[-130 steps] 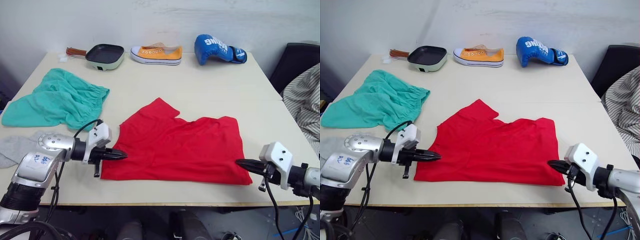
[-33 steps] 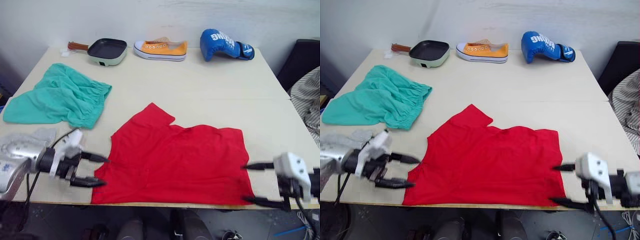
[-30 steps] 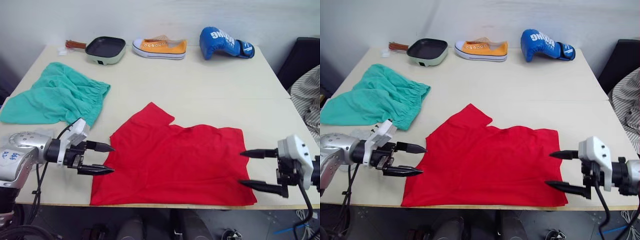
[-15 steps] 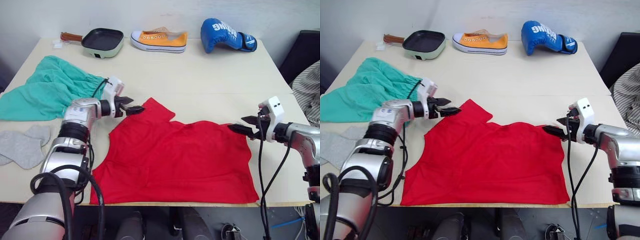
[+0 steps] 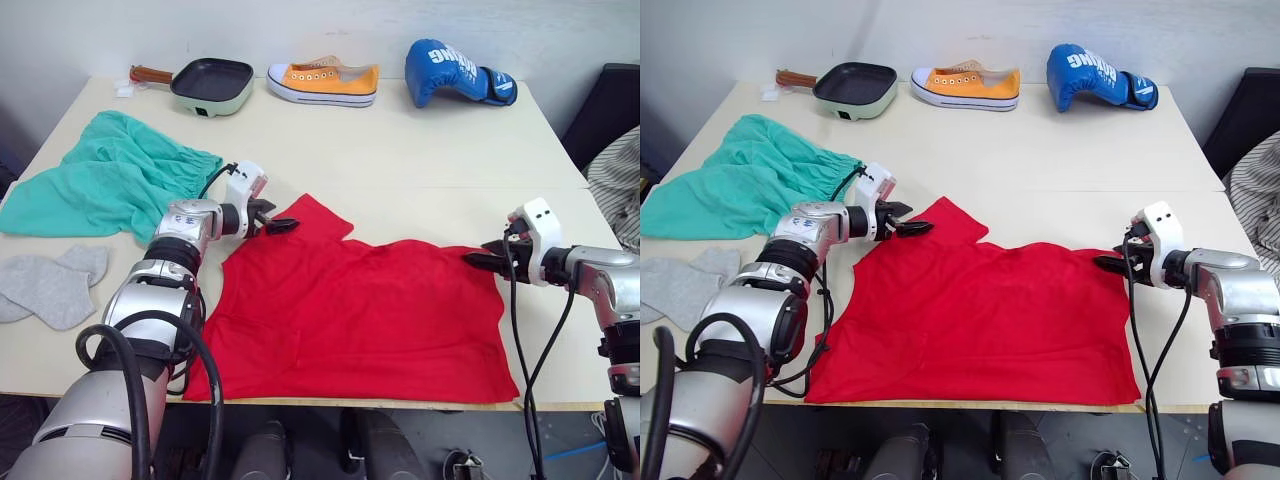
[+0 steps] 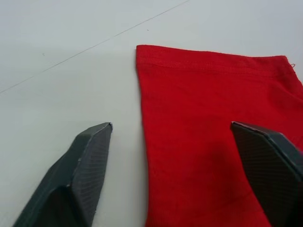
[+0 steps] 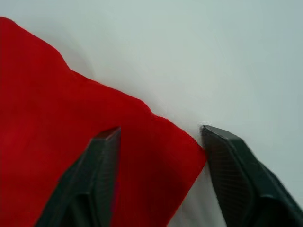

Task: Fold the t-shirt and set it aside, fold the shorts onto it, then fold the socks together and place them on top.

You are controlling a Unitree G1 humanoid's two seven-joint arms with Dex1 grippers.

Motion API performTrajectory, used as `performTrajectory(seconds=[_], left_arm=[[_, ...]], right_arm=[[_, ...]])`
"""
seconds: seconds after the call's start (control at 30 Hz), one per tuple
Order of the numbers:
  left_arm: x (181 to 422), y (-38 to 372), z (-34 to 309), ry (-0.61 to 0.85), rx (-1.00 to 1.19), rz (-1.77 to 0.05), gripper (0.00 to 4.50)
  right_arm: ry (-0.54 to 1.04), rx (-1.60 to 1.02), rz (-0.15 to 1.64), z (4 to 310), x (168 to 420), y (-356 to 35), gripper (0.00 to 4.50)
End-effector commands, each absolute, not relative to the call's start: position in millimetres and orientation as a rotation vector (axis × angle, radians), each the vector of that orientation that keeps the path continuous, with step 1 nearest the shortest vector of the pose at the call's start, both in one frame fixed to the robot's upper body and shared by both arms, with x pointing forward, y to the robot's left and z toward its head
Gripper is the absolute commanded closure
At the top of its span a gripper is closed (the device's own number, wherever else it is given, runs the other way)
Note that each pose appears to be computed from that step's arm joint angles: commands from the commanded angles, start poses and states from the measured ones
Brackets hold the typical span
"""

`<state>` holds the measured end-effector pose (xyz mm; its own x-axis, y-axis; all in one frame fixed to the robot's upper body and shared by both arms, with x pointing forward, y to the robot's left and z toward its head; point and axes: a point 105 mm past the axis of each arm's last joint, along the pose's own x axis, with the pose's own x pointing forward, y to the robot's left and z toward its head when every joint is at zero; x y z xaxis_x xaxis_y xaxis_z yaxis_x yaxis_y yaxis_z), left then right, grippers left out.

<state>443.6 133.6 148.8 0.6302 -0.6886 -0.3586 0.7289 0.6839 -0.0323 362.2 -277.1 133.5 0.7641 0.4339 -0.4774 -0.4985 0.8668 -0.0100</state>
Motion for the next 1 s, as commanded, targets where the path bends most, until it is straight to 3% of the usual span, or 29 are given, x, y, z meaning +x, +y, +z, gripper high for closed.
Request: performTrajectory(seconds=[0.03, 0.17, 0.33, 0.37, 0.53, 0.7, 0.93, 1.0], left_arm=[[445, 129, 151, 0.354, 0.128, -0.821, 1.55], [444, 127, 151, 0.352, 0.125, -0.836, 2.83], [435, 114, 181, 0.199, 0.066, -1.008, 4.38], [433, 117, 183, 0.19, 0.074, -1.022, 4.47], [425, 140, 194, 0.097, 0.179, -1.062, 4.47], [411, 159, 195, 0.053, 0.234, -1.114, 4.47], [423, 158, 179, 0.142, 0.237, -0.998, 4.47], [426, 151, 173, 0.184, 0.249, -0.991, 4.09]], right_arm=[[0.515, -0.122, 0.561, 121, 356, -268, 3.03], [0.508, -0.147, 0.563, 121, 355, -269, 4.47], [0.371, -0.183, 0.56, 141, 362, -269, 4.5], [0.335, -0.189, 0.561, 147, 362, -269, 4.5], [0.146, -0.371, 0.579, 173, 353, -272, 4.5], [0.024, -0.603, 0.664, 169, 328, -265, 4.5], [0.024, -0.588, 0.676, 158, 326, -264, 4.5], [0.028, -0.579, 0.673, 157, 331, -263, 4.5]])
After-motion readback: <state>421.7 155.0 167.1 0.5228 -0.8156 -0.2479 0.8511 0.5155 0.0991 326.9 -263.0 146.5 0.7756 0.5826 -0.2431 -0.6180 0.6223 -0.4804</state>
